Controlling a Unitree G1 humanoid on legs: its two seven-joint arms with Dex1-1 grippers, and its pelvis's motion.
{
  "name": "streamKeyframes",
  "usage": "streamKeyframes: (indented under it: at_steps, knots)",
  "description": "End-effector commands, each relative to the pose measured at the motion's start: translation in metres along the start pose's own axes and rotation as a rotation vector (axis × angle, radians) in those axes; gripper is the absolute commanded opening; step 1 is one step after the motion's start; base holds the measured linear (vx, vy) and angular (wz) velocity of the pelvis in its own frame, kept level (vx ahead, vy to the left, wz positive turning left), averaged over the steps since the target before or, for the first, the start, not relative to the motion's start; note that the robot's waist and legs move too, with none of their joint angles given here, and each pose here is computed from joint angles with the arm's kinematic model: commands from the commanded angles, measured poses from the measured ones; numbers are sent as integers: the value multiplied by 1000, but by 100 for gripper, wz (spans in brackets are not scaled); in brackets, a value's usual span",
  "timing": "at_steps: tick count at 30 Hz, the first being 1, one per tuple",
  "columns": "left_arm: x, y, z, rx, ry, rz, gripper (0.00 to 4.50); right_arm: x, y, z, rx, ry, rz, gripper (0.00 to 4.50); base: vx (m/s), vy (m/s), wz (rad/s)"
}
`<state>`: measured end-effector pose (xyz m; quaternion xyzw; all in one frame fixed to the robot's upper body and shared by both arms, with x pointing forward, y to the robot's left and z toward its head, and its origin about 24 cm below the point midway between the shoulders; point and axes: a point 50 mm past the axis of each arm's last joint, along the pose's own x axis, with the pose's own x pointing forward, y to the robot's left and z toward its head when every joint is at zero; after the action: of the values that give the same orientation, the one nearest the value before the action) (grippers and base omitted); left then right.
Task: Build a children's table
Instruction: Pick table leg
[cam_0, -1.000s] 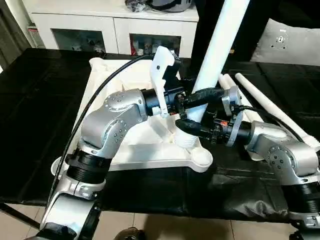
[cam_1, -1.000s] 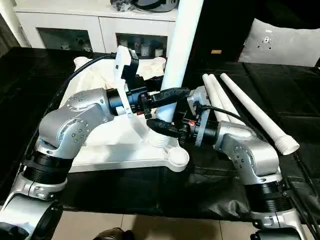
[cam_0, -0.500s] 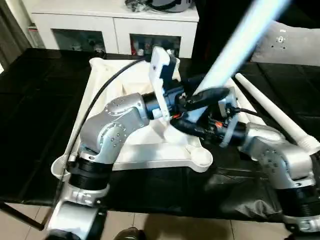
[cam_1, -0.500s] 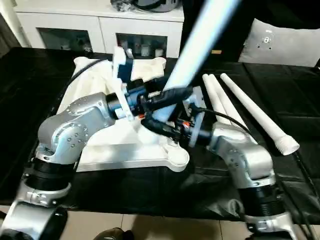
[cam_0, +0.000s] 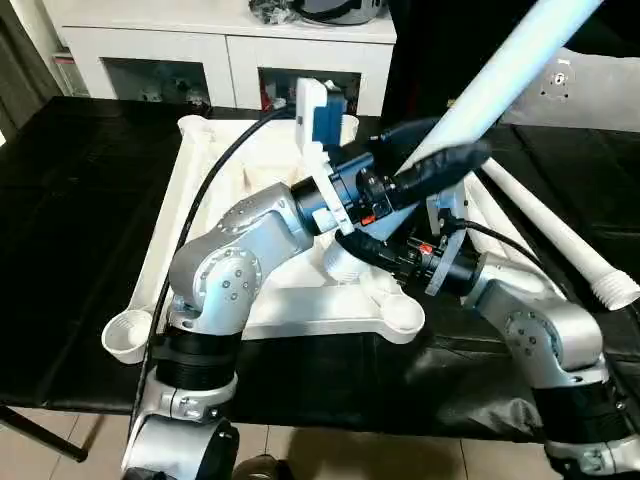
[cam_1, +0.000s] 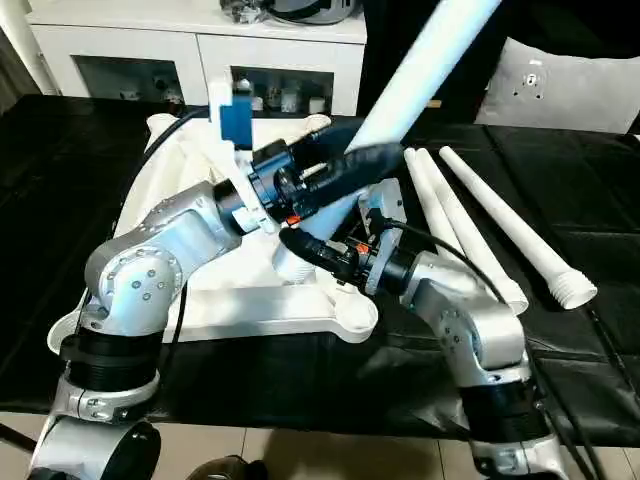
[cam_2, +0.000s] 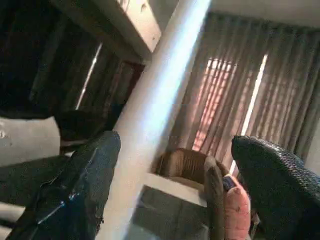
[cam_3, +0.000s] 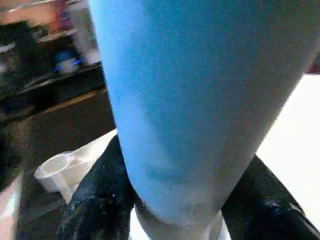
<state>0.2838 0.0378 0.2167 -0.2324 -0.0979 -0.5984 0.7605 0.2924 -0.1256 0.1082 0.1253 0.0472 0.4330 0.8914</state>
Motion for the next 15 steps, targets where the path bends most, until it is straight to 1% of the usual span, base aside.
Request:
streamKeyframes:
  at_steps: [1,4,6,7,8,9,10,12,13,14,15]
  knots:
    - [-14,7,1,9,12,72,408,-9,-6,7,-18,-22,-86,191,0,0,0]
    - [-34,16,-5,41,81,182,408,-19,-9,5,-35,-3,-161,191,0,0,0]
    - [-51,24,-13,94,146,290,408,-27,-10,3,-53,26,-231,191,0,0,0]
    - [-55,25,-14,106,159,312,408,-29,-10,3,-61,31,-249,191,0,0,0]
    - [-63,27,-18,137,181,359,408,-32,-10,1,-72,40,-289,191,0,0,0]
    - [-65,28,-20,147,187,378,408,-32,-9,1,-76,39,-303,191,0,0,0]
    - [-77,32,-27,191,216,477,408,-32,-7,1,-107,33,-355,191,0,0,0]
    - [-87,37,-33,216,236,574,408,-31,-6,1,-139,23,-399,191,0,0,0]
    - [-98,40,-38,272,255,653,408,-31,-8,-1,-161,16,-467,191,0,0,0]
    - [-98,40,-38,272,255,653,408,-31,-8,-1,-161,16,-467,191,0,0,0]
    - [-103,41,-41,281,268,681,408,-32,-11,-2,-164,10,-512,191,0,0,0]
